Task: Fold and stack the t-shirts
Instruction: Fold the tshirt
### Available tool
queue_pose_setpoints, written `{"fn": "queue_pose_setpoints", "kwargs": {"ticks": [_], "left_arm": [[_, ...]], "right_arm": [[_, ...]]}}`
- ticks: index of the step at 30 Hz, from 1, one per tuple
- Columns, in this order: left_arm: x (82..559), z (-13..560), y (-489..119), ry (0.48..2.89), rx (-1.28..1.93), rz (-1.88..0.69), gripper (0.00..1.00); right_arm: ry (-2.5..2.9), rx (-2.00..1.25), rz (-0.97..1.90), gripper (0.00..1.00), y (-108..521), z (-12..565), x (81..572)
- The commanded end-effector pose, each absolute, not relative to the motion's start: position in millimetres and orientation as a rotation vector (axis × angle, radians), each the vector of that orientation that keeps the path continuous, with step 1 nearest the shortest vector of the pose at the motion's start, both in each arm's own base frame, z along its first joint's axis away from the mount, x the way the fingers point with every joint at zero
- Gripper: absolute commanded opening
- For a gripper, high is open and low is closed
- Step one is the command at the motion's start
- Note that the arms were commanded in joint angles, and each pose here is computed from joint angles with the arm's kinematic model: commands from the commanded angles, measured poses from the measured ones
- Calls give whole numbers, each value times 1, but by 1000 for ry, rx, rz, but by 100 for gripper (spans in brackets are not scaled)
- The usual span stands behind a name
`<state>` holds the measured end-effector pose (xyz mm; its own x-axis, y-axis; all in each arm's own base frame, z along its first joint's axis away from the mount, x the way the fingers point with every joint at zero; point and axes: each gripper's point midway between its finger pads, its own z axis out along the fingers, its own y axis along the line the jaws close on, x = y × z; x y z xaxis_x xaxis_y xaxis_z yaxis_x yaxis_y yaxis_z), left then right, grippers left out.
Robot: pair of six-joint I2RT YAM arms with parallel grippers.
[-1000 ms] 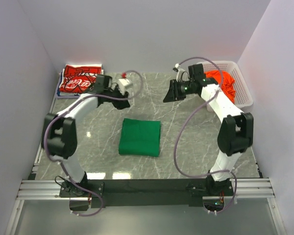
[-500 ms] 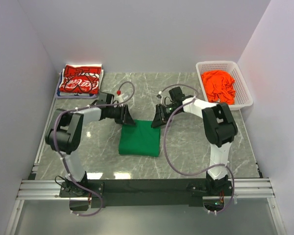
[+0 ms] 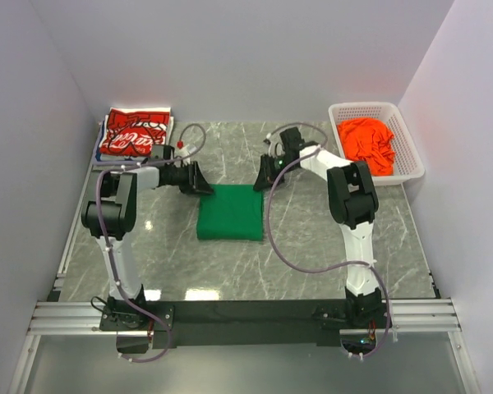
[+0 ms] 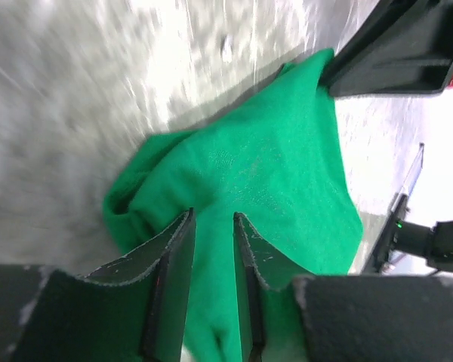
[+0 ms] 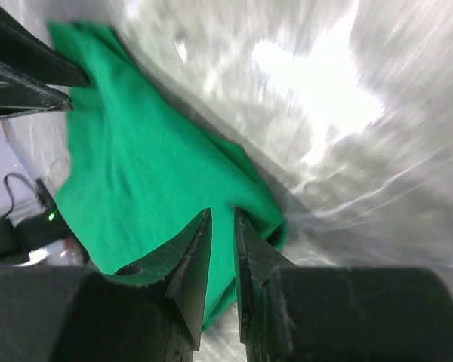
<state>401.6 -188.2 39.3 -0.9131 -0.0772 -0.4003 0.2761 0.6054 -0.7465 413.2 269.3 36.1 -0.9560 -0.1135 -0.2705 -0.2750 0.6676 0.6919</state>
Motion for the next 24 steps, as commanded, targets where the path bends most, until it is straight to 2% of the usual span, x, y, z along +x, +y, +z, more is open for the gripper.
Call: {"fn": "queue_pose_setpoints", "kwargs": {"ticks": [1,2,4,5,7,11,14,18,24], "left_arm": [[417,81,-181,2320,285,-1193,33],[414,106,-182,2263,324,-1194,33],[394,121,-186,2231,335,-1259,34],[386,141,-188,2186,351,-1272,35],[367,143,-193,2188,311,-1323,35],[334,140,-219,2211,288,-1412,34],[315,116,-236,2277,278,-1435,34],[311,74,-237,2410,226,-1395,33],[320,7,-199,2589,72,-1270,30]], "right_arm": [[2549,-386,1054,26,262,80,448],[2523,-407,1126,27,266,93,440],[2410,-418,1223,31,276,139,426],[2434,-406,1278,33,277,132,404],[2353,-454,1345,35,292,162,377],[2431,-467,1484,36,310,140,320],[2479,-494,1509,37,324,120,300],[2595,-445,1510,37,327,78,294],[2755,-336,1387,35,303,23,299]]}}
